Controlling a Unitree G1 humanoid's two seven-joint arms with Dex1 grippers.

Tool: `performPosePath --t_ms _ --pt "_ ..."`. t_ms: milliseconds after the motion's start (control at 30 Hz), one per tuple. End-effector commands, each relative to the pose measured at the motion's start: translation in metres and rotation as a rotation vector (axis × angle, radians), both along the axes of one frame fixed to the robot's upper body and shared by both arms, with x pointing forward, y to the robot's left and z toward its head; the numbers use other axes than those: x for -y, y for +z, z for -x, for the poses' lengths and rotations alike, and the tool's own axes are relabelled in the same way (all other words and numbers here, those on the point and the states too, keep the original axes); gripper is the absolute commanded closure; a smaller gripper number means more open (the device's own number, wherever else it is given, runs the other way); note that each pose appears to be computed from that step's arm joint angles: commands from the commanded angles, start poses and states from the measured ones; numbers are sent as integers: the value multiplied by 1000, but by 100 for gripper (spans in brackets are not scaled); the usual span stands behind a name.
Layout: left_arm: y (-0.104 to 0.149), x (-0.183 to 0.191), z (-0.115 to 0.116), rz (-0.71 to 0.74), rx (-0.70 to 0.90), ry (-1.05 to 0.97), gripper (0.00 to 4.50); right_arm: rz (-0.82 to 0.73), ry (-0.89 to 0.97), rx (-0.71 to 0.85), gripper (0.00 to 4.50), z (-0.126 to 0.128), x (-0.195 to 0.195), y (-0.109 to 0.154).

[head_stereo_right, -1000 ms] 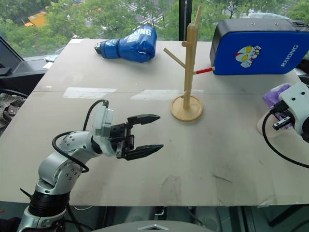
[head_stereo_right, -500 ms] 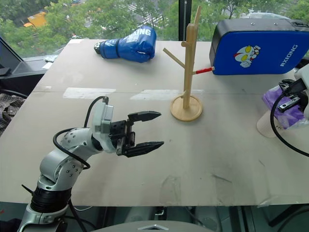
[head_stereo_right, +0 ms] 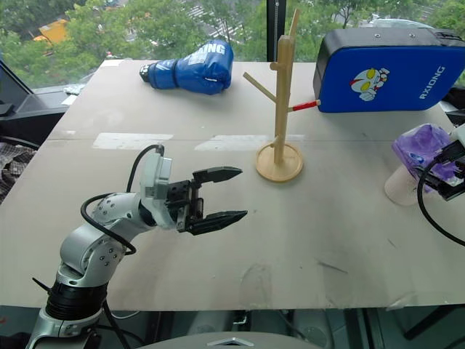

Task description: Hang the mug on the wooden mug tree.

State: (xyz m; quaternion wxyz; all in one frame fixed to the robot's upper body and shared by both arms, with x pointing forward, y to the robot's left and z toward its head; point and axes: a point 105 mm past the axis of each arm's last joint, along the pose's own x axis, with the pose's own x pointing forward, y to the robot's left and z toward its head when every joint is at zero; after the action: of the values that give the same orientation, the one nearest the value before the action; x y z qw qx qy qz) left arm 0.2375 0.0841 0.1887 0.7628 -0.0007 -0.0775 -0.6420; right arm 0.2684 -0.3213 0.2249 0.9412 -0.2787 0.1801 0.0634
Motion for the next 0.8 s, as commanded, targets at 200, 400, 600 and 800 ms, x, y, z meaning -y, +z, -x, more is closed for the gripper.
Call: performPosePath --t_ms 200,400,600,800 --pt "9 3 6 4 38 -14 0 -42 -57 -101 7 -6 16 -17" --pt "9 1 6 4 40 4 0 -68 -42 -112 135 -10 18 -21" --pt "8 1 7 6 41 13 0 -76 -18 -93 406 -10 13 -15" --pt "7 -1 6 8 42 17 0 -77 -41 40 443 -9 15 9"
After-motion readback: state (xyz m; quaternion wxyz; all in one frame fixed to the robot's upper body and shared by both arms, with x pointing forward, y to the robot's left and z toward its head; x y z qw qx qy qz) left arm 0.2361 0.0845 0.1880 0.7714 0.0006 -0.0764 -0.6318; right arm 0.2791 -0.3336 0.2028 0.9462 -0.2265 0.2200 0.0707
